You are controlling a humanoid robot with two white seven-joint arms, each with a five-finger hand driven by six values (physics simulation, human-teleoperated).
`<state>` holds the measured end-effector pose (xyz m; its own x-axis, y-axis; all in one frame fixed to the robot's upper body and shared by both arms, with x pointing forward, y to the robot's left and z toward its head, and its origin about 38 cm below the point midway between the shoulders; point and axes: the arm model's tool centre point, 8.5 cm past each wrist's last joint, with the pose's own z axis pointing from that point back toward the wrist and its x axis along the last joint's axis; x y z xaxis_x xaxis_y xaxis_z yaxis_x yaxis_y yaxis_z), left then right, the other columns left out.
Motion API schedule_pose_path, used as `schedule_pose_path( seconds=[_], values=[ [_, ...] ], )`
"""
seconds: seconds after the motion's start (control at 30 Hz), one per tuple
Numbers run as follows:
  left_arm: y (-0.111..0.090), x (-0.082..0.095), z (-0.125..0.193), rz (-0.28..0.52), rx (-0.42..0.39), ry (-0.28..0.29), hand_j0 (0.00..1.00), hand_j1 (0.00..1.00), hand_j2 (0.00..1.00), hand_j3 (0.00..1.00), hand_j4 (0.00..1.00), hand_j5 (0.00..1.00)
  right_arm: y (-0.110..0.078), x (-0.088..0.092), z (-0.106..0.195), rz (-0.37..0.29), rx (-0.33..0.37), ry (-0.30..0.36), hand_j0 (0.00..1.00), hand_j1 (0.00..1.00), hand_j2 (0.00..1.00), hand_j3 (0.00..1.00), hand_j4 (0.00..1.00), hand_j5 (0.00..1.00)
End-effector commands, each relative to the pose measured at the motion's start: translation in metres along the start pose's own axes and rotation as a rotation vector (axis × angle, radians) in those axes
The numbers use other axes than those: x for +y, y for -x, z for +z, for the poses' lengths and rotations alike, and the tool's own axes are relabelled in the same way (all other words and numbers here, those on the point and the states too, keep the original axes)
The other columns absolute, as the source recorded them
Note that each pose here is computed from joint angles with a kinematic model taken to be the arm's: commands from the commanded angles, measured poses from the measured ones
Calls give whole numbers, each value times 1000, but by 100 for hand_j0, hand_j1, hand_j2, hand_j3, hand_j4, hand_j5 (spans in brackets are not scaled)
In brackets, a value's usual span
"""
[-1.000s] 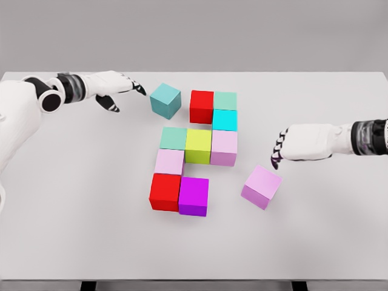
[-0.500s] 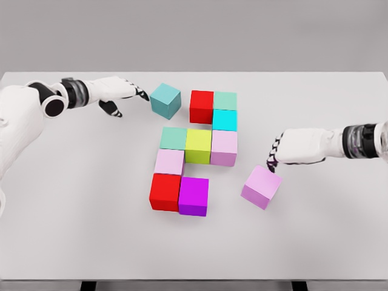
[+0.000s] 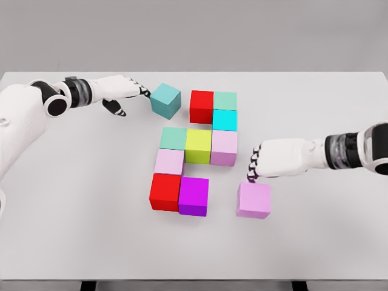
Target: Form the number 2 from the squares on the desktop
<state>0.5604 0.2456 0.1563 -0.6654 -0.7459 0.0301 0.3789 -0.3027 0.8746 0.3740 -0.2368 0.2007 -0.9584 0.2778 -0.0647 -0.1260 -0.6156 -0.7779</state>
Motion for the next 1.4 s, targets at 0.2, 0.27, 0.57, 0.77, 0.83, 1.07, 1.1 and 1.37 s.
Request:
schedule_pose_path(
  seconds=[0.2,0.27,0.57,0.77,0.83,1.07,1.1,1.37],
  values=[
    [3,-1,5,-1,0,-6,83,83,83,83,83,83,17,11,13,-49,56,-12,55,55,55,55,55,55],
    [3,-2,6,-1,0,-5,83,83,83,83,83,83,23,13,25,-53,86,-13,55,55,55,55,55,55],
    [1,-7,7,-3,-7,-2,83,83,83,83,83,83,-2,33,46,-64,51,-83,55,55,55,55,55,55],
    [-1,-5,7,-10,-16,-7,83,83,83,83,83,83,-10,43,42,-121,12,-82,55,55,55,55,55,55],
    [-3,-4,6,-14,-22,-10,83,83,83,83,83,83,-13,46,44,-146,2,-80,55,55,55,55,55,55],
    [-8,-5,5,-27,-39,-7,83,83,83,83,83,83,-19,52,40,-182,-24,-77,55,55,55,55,55,55],
    [-9,-6,5,-28,-40,-4,83,83,83,83,83,83,-19,52,39,-188,-31,-72,55,55,55,55,55,55],
    [-13,-4,8,-51,-60,-12,83,83,83,83,83,83,-23,49,34,-234,-62,-31,53,53,53,53,53,53]
  ],
)
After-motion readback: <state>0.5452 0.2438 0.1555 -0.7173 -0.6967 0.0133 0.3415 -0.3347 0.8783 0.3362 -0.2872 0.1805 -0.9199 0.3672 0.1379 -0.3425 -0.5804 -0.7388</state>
